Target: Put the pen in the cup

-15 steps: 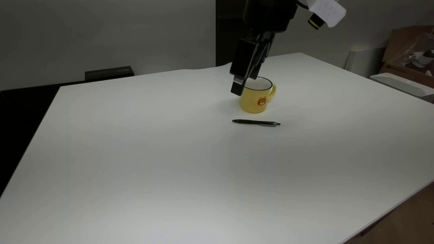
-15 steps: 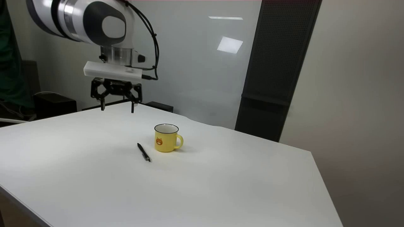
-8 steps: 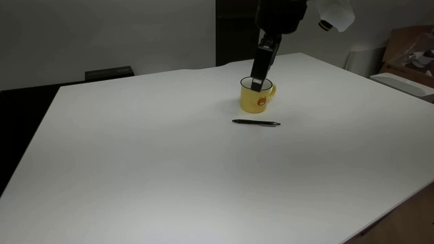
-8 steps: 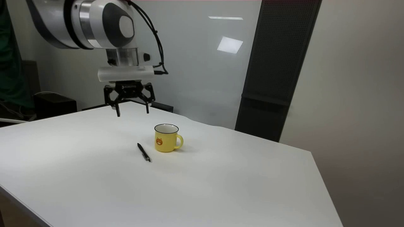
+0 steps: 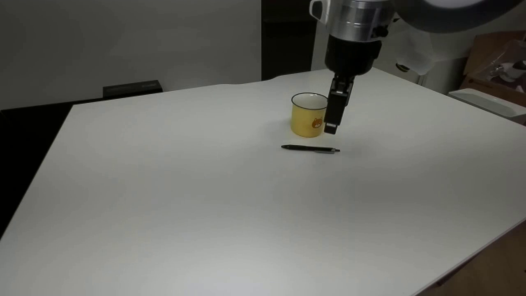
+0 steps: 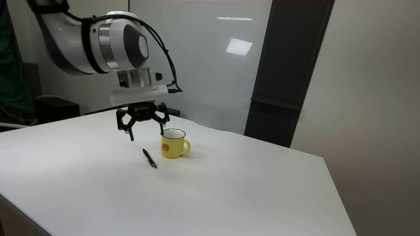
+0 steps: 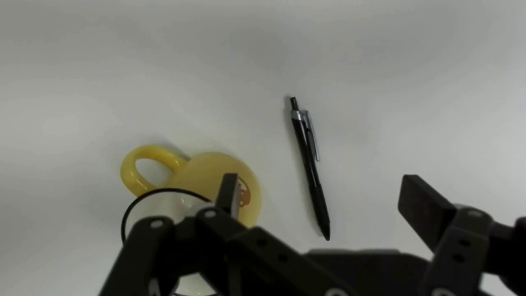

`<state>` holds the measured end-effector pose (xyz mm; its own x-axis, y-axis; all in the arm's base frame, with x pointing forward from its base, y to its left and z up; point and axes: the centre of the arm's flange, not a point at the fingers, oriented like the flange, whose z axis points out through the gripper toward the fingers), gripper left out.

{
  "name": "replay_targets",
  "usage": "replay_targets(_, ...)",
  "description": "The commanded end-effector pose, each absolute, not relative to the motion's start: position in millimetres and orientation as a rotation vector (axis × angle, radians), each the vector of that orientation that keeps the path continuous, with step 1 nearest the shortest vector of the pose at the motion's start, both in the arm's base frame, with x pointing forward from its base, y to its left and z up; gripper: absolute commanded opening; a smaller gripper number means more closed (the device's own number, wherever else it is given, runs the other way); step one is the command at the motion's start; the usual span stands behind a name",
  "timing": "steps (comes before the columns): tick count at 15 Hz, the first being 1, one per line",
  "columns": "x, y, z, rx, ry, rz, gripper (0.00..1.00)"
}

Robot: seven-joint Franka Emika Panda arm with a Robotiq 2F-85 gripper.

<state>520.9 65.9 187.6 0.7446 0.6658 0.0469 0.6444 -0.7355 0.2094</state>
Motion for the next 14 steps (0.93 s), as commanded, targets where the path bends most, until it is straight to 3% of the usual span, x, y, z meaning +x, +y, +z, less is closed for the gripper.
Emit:
replay_targets(1, 526.7, 74.2, 164.1, 2.800, 1.066, 0.185, 1.00)
replay_targets(14, 564.8, 69.8, 122.5, 2.880, 1.170, 0.194, 1.00)
